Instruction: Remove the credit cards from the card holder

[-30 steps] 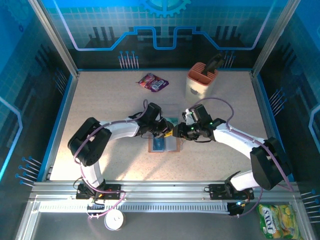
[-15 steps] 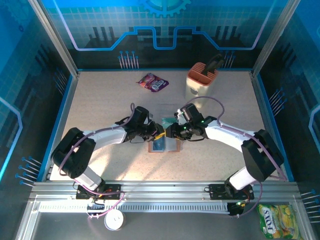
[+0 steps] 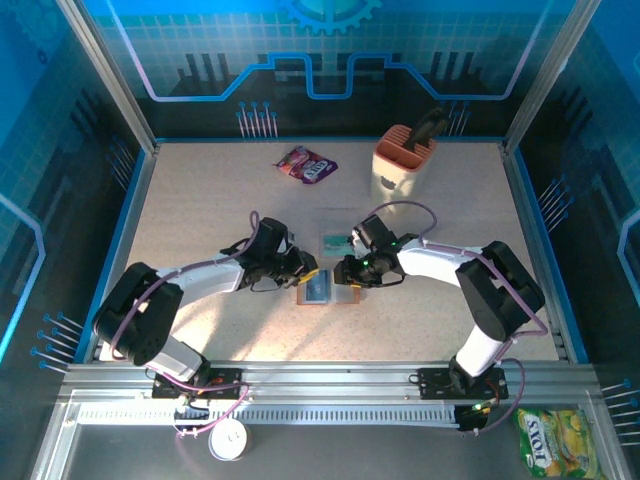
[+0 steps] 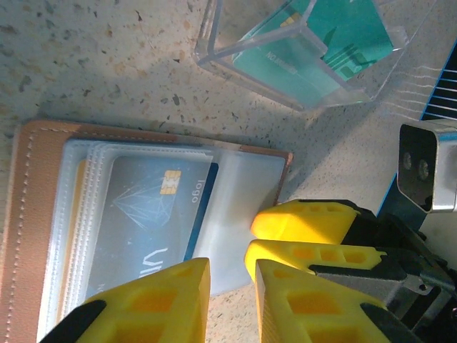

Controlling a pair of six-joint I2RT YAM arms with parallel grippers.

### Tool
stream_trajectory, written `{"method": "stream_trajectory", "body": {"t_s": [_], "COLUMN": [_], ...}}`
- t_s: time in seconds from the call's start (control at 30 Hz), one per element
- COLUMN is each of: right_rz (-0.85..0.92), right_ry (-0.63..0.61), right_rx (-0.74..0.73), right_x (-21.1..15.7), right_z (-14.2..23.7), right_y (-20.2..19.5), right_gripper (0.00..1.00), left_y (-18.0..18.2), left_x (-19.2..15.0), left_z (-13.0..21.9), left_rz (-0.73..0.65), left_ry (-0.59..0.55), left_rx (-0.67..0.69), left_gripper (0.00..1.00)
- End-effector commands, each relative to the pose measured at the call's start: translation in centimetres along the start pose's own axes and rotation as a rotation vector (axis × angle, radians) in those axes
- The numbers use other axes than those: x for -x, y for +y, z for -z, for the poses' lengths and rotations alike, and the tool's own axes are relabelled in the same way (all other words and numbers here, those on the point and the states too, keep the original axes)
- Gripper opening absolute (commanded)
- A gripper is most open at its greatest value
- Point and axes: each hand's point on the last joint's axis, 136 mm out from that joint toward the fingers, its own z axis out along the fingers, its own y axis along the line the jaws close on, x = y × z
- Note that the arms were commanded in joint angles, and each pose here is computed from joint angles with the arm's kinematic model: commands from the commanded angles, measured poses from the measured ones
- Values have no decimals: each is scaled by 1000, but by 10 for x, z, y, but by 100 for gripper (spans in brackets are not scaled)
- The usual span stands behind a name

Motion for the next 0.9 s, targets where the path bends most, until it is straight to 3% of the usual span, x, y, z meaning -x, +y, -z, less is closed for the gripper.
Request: {"method": "stream_trajectory", "body": {"t_s": [0.0, 0.47, 0.87], "right_rz": [28, 13, 81], "right_ry": [4, 32, -26], "right_rx": [-28, -45, 43], "right_x": [0, -9, 12], "right_z": [3, -9, 16], "right_y": [2, -5, 44], "right_gripper": [40, 40, 40], "left_y": [13, 29, 38], "left_x": [-1, -1, -2], "left_z": [4, 2, -3], "left_rz": [-6, 4, 1], "left_ry": [-3, 7, 16], "left_rx": [29, 67, 99], "left_gripper": [24, 24, 20]}}
